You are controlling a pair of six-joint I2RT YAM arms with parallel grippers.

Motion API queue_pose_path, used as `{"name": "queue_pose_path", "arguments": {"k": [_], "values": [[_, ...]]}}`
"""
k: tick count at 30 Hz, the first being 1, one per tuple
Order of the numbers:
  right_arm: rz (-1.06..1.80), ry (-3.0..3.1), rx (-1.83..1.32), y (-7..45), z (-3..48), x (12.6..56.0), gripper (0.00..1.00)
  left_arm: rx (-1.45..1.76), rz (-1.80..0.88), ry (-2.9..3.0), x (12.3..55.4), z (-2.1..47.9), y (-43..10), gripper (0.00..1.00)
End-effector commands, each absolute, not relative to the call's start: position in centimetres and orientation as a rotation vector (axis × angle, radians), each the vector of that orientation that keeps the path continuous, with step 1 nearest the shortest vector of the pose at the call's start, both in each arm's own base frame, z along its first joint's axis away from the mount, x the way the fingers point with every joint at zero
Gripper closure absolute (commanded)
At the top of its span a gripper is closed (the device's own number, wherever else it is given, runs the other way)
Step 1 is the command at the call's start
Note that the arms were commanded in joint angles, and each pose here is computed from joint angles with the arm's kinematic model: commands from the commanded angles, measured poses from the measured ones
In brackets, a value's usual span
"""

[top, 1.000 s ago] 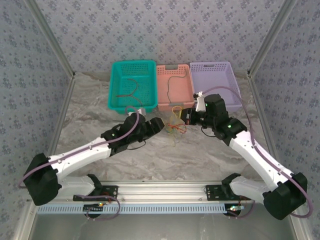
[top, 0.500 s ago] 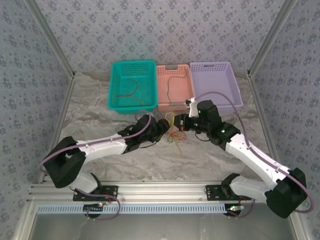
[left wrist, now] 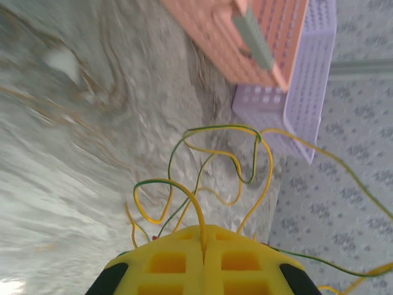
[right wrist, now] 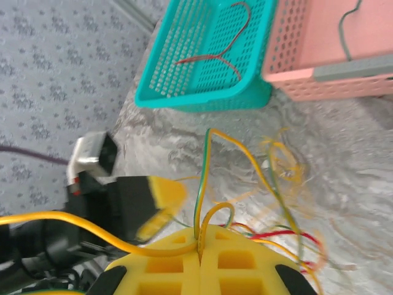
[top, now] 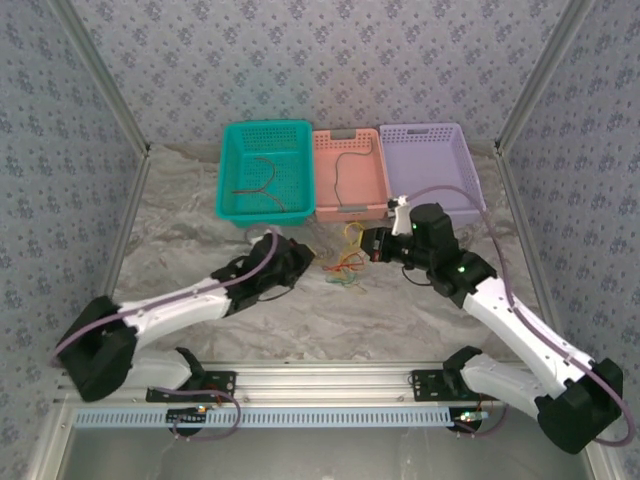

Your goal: Untangle the cables

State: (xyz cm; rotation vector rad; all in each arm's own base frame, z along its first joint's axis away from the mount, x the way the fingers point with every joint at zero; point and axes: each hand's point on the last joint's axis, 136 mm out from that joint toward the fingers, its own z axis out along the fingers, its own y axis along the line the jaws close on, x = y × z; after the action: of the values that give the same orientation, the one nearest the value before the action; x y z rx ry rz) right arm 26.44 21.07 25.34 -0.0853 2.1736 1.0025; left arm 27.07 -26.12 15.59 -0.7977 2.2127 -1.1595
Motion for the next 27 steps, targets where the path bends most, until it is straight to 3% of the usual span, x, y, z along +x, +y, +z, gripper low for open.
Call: {"name": "queue_pose_path", "arguments": {"k": [1, 8, 19, 24, 27], "values": [[0.975, 2.162, -0.056, 19.4, 25.7, 26.6, 1.00, -0.824, -0.982, 2.214, 26.5, 14.3, -21.5, 1.00], [0.908, 2.187, -0.005, 17.8, 25.0, 27.3, 1.00, -0.825, -0.906, 2.157, 25.8, 16.3, -17.0, 1.00], [0.605, 2.284, 0.290, 10.2, 21.5, 28.0, 1.00, -0.822, -0.599, 2.067, 24.0, 20.4, -8.3, 1.00], [0.651, 2.334, 0.275, 10.9, 20.1, 28.1, 0.99, -0.712, -0.648, 2.012, 24.4, 23.4, -8.6, 1.00], [0.635, 2.401, 0.279, 11.2, 18.3, 28.1, 0.81, -0.604, -0.738, 2.006, 25.3, 25.3, -10.7, 1.00]]}}
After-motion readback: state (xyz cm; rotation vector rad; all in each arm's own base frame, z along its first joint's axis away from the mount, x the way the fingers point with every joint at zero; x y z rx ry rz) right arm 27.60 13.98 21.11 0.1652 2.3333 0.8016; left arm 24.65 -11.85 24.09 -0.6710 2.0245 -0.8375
